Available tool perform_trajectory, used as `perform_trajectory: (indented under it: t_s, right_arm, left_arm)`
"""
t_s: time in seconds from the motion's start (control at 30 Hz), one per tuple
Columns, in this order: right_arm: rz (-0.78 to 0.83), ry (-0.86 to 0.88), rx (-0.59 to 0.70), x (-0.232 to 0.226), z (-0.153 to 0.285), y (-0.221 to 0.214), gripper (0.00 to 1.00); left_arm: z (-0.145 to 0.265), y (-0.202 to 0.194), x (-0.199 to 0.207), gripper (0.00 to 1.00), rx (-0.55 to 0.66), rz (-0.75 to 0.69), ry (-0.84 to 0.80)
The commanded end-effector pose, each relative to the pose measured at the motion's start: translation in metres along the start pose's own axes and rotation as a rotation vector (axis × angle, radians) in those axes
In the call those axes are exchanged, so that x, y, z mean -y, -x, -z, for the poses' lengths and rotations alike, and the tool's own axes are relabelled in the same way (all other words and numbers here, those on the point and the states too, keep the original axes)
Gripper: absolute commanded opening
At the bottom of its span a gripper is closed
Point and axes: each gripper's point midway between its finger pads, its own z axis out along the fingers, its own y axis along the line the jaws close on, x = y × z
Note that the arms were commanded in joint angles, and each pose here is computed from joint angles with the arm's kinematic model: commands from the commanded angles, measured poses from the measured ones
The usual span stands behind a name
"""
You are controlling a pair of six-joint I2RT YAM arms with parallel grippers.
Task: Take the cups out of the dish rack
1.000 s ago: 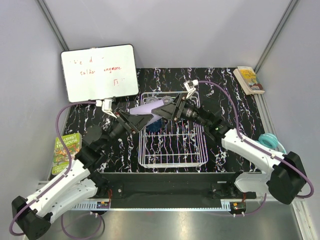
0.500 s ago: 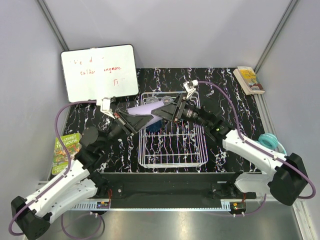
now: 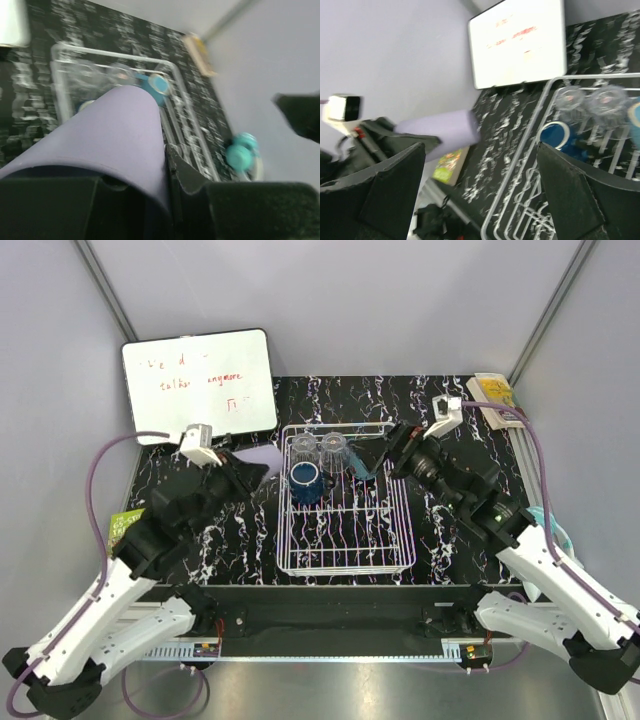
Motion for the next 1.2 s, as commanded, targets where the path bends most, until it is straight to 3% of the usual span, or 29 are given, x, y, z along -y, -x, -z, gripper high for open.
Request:
perform_trajectory:
  t_s: [0.0,0.1,0.2,0.3,0.47,0.67,0.87,1.17]
  right_arm:
    - [0.115,-0.306,0.016,0.055,0.004,0.009,1.0]
    - [0.125,-0.425,0.003,0.079,0.008,0.004,1.0]
    - [0.136,-0.526,0.003,0.097,0.012,0.003,1.0]
    - [0.155,-0.629,-0.016,0.114,0.015,0.001,1.0]
    - [0.166,-0.691,-0.07,0.126,0.016,-0.011,0.9]
    - [0.192,-0.739,-0.112,0.141,0.018,-0.023,0.92]
    - [0.226,-0.788,-0.173,0.152,0.02,-0.034,0.96]
    - [0.261,-0.796,-0.192,0.159,0.021,-0.039,0.97]
  left_arm:
    - [0.014,0.037,-0.069,0.0,-0.008,-0.24,0.494]
    - [0.02,0.046,-0.114,0.0,-0.111,-0.354,0.799]
    - [0.019,0.054,-0.153,0.0,-0.226,-0.353,0.943]
    - [0.005,0.061,-0.178,0.0,-0.284,-0.26,0.954]
    - [-0.025,0.059,-0.213,0.0,-0.372,-0.162,0.989]
    - [-0.066,0.047,-0.249,0.0,-0.426,-0.051,0.98]
    - [-0.075,0.025,-0.3,0.0,-0.509,0.015,1.057]
    - [-0.075,0.015,-0.36,0.0,-0.52,0.141,1.115]
